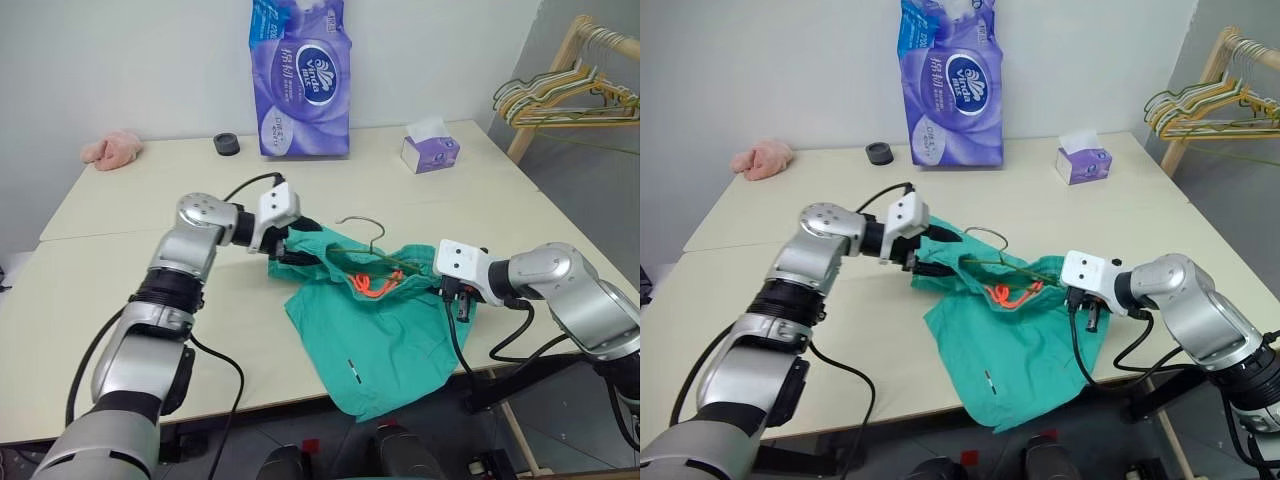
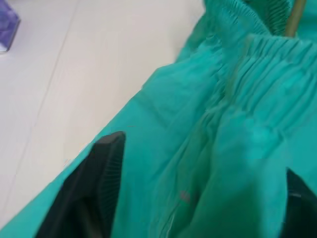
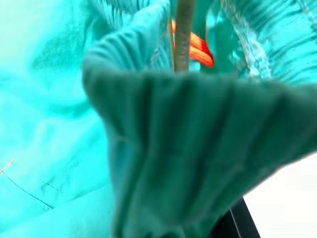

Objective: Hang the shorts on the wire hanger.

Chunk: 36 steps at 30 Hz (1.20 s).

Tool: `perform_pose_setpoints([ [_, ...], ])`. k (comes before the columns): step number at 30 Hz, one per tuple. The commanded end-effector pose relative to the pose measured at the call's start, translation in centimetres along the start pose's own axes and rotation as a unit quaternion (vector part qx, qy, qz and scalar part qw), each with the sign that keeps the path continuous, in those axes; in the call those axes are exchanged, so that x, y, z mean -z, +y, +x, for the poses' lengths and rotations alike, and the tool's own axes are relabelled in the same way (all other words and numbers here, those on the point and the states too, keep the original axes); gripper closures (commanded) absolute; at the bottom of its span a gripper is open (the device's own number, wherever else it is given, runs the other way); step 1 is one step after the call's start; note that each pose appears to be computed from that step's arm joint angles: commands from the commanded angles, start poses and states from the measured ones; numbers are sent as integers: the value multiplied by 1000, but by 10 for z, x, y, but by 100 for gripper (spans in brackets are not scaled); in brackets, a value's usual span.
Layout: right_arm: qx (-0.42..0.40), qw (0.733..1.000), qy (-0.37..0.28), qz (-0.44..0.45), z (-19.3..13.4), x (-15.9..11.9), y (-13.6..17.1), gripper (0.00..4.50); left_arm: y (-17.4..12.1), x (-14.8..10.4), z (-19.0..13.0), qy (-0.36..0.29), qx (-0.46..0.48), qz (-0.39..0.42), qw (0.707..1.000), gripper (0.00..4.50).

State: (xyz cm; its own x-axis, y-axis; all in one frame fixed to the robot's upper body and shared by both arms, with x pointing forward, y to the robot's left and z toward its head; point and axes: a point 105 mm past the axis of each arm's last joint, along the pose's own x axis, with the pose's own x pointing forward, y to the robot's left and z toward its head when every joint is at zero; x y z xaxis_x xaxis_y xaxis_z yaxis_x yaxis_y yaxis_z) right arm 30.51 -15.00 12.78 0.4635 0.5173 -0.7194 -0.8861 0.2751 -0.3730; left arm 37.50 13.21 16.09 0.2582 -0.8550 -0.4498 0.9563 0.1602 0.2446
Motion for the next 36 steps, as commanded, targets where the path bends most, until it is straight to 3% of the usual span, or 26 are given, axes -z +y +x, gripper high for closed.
perform_pose_setpoints([
  [1, 2, 1000, -18, 4, -9, -7, -1, 450, 9, -3, -22, 2, -15, -2, 1000, 69],
  [10, -32, 998, -28, 42, -17, -4, 6, 450, 1, 4, -33, 6, 18, -39, 999, 69],
  [13, -42, 996, -35, 71, -22, -1, 8, 450, 10, 1, -33, -5, -15, -37, 999, 69],
  [17, -50, 985, -57, 155, -32, 4, 9, 450, 30, -4, -35, -10, -87, -14, 996, 69],
  [22, -84, 960, -67, 257, -51, 10, 24, 450, 27, -14, -29, -30, -82, 1, 996, 69],
  [25, -51, 952, -80, 291, -65, 10, 10, 450, 22, -19, -24, -39, -73, 6, 997, 69],
  [36, 32, 909, -95, 405, -84, 21, 14, 450, 4, -55, 16, -106, -40, 10, 994, 69],
])
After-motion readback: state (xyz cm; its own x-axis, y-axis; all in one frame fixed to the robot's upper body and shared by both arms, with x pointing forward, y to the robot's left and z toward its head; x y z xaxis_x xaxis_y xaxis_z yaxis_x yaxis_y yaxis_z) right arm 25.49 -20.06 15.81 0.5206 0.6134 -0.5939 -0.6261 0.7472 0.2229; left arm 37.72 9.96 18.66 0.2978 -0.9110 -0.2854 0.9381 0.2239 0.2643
